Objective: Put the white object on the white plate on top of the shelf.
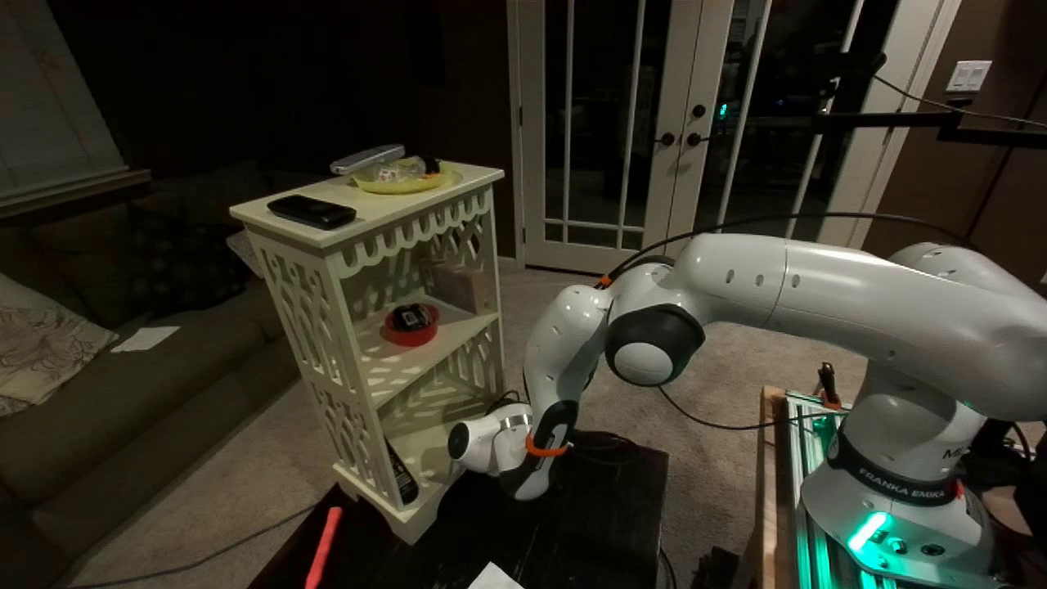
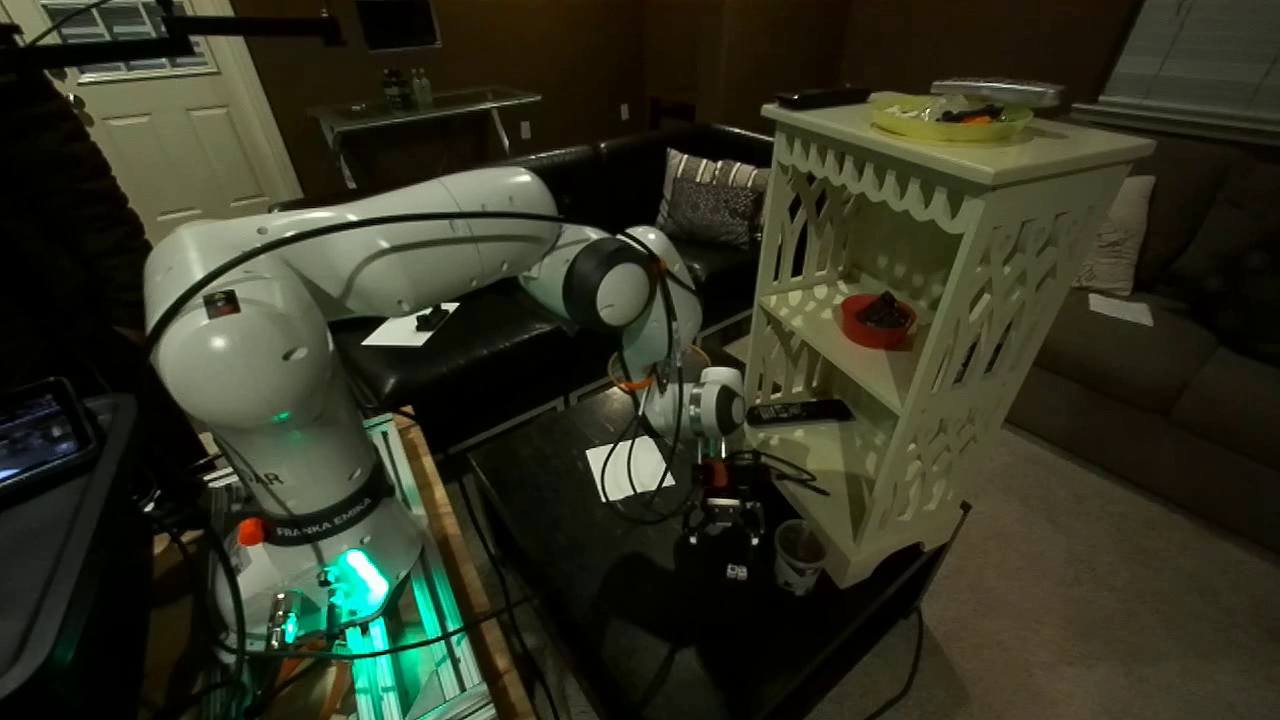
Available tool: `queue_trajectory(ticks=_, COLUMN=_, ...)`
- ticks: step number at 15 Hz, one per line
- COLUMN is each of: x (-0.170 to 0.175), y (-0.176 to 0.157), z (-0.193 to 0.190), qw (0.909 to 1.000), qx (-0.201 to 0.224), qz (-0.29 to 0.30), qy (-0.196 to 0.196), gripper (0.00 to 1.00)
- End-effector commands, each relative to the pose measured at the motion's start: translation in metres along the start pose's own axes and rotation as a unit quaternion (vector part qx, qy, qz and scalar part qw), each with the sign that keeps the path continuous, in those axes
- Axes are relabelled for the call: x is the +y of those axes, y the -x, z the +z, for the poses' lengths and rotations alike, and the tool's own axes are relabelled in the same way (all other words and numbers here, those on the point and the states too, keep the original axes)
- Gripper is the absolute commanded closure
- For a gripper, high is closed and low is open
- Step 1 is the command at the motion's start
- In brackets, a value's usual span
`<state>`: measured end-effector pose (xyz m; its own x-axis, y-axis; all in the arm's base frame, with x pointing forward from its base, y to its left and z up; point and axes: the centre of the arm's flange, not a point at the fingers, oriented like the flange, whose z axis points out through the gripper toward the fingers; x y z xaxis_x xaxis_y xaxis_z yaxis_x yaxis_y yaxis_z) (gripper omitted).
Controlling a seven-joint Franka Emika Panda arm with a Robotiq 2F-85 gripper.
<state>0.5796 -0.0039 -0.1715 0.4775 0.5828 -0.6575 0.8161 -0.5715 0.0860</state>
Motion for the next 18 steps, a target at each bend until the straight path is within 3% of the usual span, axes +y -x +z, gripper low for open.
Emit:
queue_trajectory(ticks=1, x=0.016, y=-0.011, z=0.005, qw=0.9991, qx=0.029, qz=-0.025, qy=-0.017, gripper=0.0)
queue_trajectory(ticks=9, x=0.027, y=-0.013, z=0.025, qw=0.9973, qx=0.056, qz=-0.034, qy=-0.035, gripper=0.0)
queue_trajectory(ticks=18, x=0.026, y=-0.017, z=0.041, qw=0.9944, qx=0.094, qz=0.021, qy=-0.042, gripper=0.0)
